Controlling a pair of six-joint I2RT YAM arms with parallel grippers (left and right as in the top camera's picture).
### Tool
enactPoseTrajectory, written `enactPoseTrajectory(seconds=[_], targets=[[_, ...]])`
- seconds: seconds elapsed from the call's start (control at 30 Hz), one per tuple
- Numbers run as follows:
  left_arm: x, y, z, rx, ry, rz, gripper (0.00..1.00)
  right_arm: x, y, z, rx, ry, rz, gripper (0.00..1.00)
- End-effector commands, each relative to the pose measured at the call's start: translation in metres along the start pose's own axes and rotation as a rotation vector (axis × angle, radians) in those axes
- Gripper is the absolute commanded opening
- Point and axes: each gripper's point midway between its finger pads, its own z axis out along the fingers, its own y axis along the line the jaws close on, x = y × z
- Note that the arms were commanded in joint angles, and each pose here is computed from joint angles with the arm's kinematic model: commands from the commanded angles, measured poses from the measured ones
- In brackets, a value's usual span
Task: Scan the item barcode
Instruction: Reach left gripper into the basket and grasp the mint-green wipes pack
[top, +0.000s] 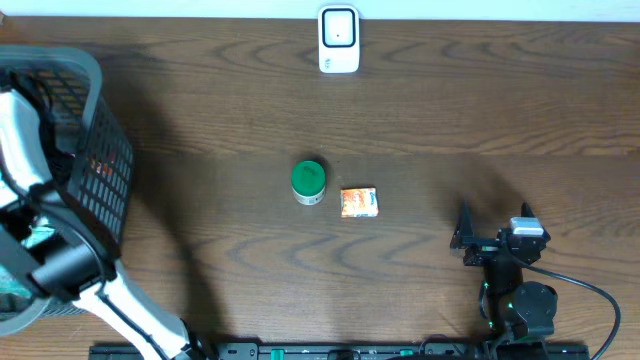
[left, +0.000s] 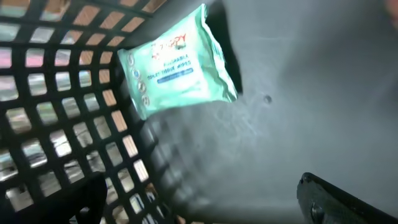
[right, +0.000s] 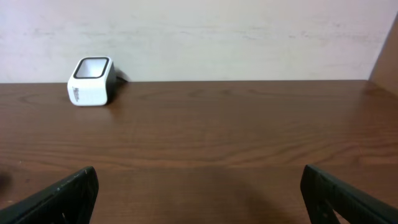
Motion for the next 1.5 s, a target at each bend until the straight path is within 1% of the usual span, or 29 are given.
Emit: enactPoseTrajectory(seconds=[0.0,0.13,0.33,0.47,0.63,0.83,1.03,1.07,1.27,1.33,1.47], targets=[[-0.008,0.002,0.022,-0.119,0.001,0.048,0.98,0.001,0.001,0.0,-0.004,0.003,-0.016,0.99],[-0.009,-0.006,0.045,-0.177,0.029,0.085,0.98,0.001,0.001,0.0,-0.004,0.003,-0.016,0.99],[-0.011,-0.011,0.072,-0.222,0.063,0.101,0.98,0.001,0.001,0.0,-0.004,0.003,-0.016,0.99],[-0.01,-0.003,0.086,-0.266,0.082,0.104,0.98,0.001,0.001,0.0,-0.004,0.003,-0.016,0.99],[0.0,0.014,0.105,-0.29,0.139,0.09,0.98,0.001,0.001,0.0,-0.004,0.003,-0.016,0.99],[0.017,0.041,0.133,-0.33,0.22,0.005,0.98,0.001,0.001,0.0,-0.004,0.003,-0.016,0.99],[0.03,0.058,0.151,-0.345,0.272,-0.069,0.99,0.001,0.001,0.0,-0.004,0.003,-0.016,0.99],[0.031,0.059,0.153,-0.346,0.277,-0.076,0.97,0.001,0.001,0.0,-0.004,0.003,-0.016,0.99],[0.034,0.063,0.159,-0.338,0.294,-0.126,0.68,0.001,0.001,0.0,-0.004,0.003,-0.016,0.99],[0.034,0.063,0.16,-0.336,0.294,-0.128,0.6,0.001,0.001,0.0,-0.004,0.003,-0.016,0.99],[0.034,0.063,0.16,-0.335,0.292,-0.129,0.49,0.001,0.001,0.0,-0.004,0.003,-0.016,0.99]])
